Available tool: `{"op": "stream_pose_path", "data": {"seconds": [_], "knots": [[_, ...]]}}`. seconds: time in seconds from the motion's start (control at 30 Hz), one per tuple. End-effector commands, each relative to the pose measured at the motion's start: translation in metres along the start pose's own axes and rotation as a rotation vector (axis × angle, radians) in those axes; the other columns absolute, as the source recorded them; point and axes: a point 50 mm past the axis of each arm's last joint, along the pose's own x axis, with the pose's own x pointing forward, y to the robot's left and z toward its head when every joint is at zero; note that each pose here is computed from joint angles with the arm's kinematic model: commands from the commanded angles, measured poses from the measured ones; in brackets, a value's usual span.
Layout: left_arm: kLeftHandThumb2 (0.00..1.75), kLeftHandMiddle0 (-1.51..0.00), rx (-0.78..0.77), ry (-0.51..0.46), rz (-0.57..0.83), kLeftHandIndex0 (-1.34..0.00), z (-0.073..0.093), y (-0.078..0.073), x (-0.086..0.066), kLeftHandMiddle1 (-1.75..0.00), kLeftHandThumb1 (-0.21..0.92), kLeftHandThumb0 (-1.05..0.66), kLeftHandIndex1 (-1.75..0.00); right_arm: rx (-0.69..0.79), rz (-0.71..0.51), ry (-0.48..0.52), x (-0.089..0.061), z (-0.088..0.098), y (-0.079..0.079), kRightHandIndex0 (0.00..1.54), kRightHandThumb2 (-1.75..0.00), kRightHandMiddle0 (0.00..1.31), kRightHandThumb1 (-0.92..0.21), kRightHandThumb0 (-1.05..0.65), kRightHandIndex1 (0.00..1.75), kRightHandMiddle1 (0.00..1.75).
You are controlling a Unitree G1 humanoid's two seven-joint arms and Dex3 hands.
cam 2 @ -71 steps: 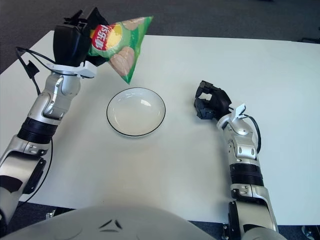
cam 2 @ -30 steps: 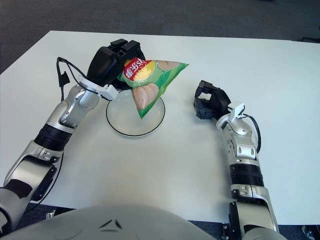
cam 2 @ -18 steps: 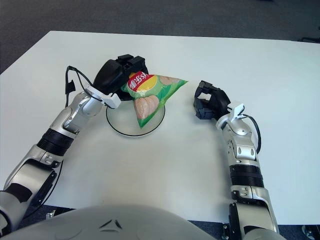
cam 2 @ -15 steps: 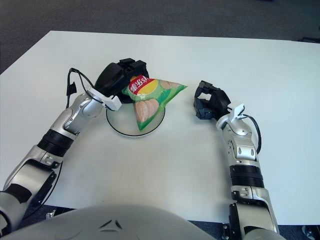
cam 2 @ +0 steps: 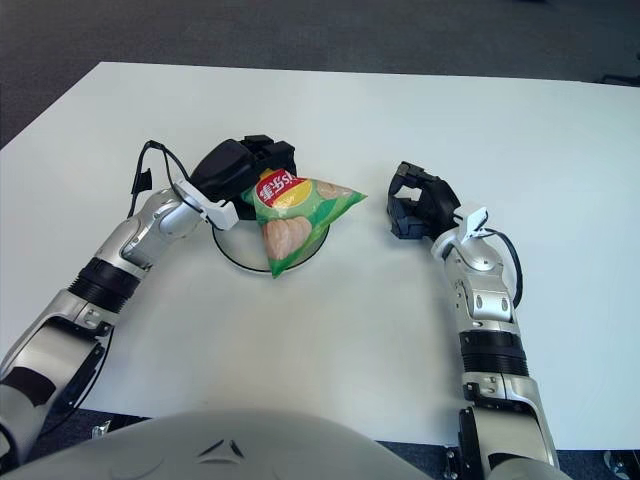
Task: Put the snack into the plate.
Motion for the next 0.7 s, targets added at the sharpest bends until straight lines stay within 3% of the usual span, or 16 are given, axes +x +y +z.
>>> {"op": "stream_pose_path", "data": {"seconds": [0.0,0.13,0.2,0.3,0.33,0.4,0.5,0.53,0.6,0.63,0.67], "knots": [[1.66,-0.83,0.048,0.056,-0.107,-0.61,-0.007,-0.011,-0.009,-1.74,0.02,0.00,-1.75,0.024,0.030,0.230,-0.015,-0.045,0.009,1.30,-1.29,0.60,-0.34,-0.48,1.75,1.75],[1.72,-0.87,0.146,0.045,-0.217,-0.67,-0.008,-0.015,-0.013,-1.74,-0.04,-0.01,-1.73,0.027,0.029,0.227,-0.015,-0.045,0.009,1.30,-1.29,0.60,-0.34,-0.48,1.75,1.75],[1.71,-0.89,0.191,0.026,-0.262,-0.74,-0.008,-0.014,-0.014,-1.75,-0.07,-0.01,-1.62,0.029,0.029,0.225,-0.015,-0.045,0.009,1.30,-1.29,0.60,-0.34,-0.48,1.75,1.75],[1.67,-0.88,0.218,0.010,-0.301,-0.74,-0.008,-0.011,-0.015,-1.75,-0.04,-0.01,-1.56,0.031,0.030,0.223,-0.015,-0.044,0.009,1.29,-1.29,0.60,-0.34,-0.48,1.75,1.75],[1.56,-0.91,0.218,0.008,-0.306,-0.70,-0.008,-0.010,-0.014,-1.75,0.06,-0.10,-1.59,0.031,0.031,0.223,-0.015,-0.044,0.009,1.29,-1.29,0.60,-0.34,-0.48,1.75,1.75],[1.21,-0.94,0.193,0.004,-0.351,-0.52,-0.008,-0.009,-0.015,-1.75,0.37,-0.28,-1.68,0.031,0.033,0.222,-0.015,-0.044,0.009,1.29,-1.29,0.60,-0.34,-0.48,1.75,1.75],[0.82,-0.82,0.165,-0.009,-0.397,-0.34,-0.007,-0.006,-0.016,-1.75,0.69,-0.34,-1.73,0.031,0.034,0.223,-0.015,-0.044,0.009,1.29,-1.29,0.60,-0.34,-0.48,1.75,1.75],[0.75,-0.80,0.153,-0.015,-0.417,-0.31,-0.007,-0.003,-0.016,-1.75,0.73,-0.34,-1.73,0.029,0.033,0.225,-0.015,-0.044,0.009,1.29,-1.29,0.60,-0.34,-0.48,1.75,1.75],[0.66,-0.48,0.137,-0.022,-0.443,-0.13,-0.006,-0.001,-0.016,-1.75,0.84,-0.60,-1.49,0.027,0.033,0.226,-0.015,-0.044,0.009,1.29,-1.29,0.60,-0.34,-0.48,1.75,1.75],[0.65,-0.43,0.124,-0.023,-0.464,-0.10,-0.006,0.000,-0.016,-1.75,0.86,-0.63,-1.46,0.026,0.032,0.227,-0.015,-0.044,0.009,1.29,-1.29,0.60,-0.34,-0.48,1.75,1.75],[0.64,-0.31,0.111,-0.022,-0.485,-0.06,-0.006,0.001,-0.016,-1.58,0.88,-0.70,-1.33,0.025,0.032,0.227,-0.015,-0.044,0.009,1.29,-1.29,0.60,-0.34,-0.48,1.75,1.75]]}}
